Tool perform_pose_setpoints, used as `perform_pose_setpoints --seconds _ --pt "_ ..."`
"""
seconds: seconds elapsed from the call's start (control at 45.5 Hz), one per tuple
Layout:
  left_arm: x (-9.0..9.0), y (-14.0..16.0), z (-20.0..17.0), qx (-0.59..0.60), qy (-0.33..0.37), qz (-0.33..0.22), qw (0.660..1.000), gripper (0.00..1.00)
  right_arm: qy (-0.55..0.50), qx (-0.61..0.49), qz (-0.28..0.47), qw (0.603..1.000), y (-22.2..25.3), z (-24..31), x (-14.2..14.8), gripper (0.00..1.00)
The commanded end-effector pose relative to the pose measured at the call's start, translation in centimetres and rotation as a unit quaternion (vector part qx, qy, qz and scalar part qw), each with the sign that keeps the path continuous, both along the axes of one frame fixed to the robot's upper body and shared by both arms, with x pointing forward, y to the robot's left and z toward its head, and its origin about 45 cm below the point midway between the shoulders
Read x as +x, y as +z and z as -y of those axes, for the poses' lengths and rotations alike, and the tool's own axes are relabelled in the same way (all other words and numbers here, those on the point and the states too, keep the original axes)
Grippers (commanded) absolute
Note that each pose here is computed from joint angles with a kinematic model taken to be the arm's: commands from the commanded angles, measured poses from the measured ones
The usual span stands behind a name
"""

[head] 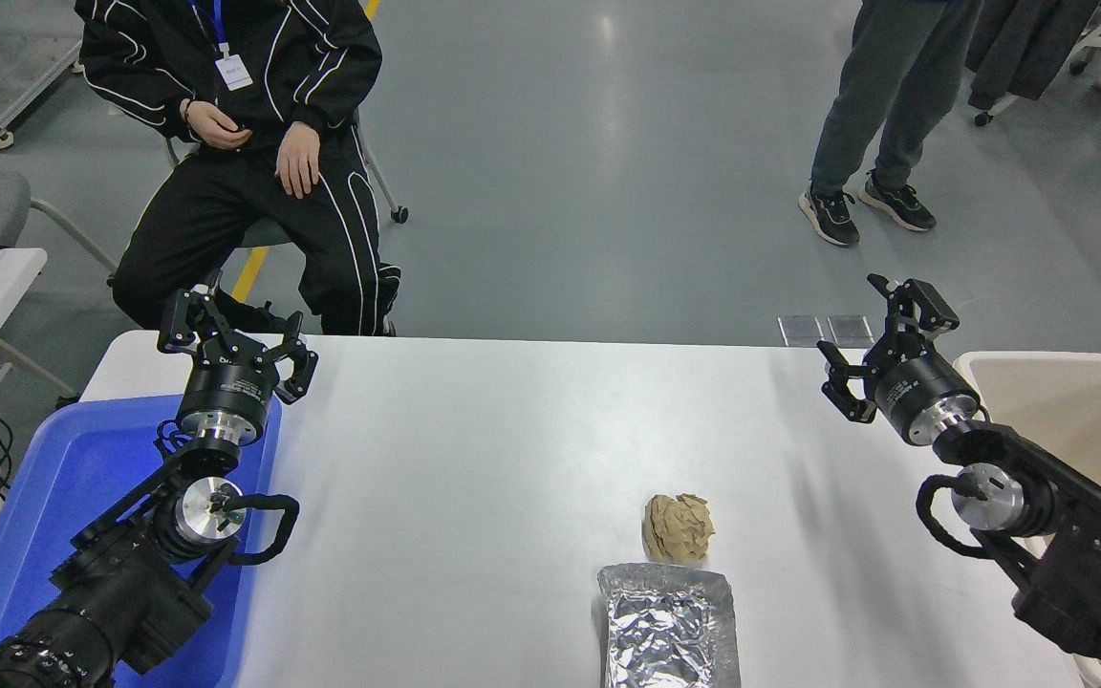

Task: Dispose of the paper cup in the dustbin

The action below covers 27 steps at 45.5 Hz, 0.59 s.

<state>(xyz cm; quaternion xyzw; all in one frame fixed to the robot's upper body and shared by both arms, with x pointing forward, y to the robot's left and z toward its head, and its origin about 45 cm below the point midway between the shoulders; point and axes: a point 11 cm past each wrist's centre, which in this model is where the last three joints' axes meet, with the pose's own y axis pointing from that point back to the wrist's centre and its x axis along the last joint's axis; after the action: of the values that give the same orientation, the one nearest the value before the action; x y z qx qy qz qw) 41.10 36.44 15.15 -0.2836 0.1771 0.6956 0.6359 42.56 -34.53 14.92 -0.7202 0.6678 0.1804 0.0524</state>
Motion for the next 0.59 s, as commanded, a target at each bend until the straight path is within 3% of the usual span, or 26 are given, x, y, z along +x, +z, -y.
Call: perform_pose_setpoints --seconds 0.0,0.571 --pt "0.0 0.0 0.0 0.000 0.000 0.000 1.000 1.00 0.000 0.001 -0.002 1.000 -0.2 0.0 -0.1 0.99" --pt "0.0 0.0 0.0 0.000 0.000 0.000 1.000 1.00 -0.025 -0.008 0.002 1.000 -0.2 2.1 -0.5 0.99"
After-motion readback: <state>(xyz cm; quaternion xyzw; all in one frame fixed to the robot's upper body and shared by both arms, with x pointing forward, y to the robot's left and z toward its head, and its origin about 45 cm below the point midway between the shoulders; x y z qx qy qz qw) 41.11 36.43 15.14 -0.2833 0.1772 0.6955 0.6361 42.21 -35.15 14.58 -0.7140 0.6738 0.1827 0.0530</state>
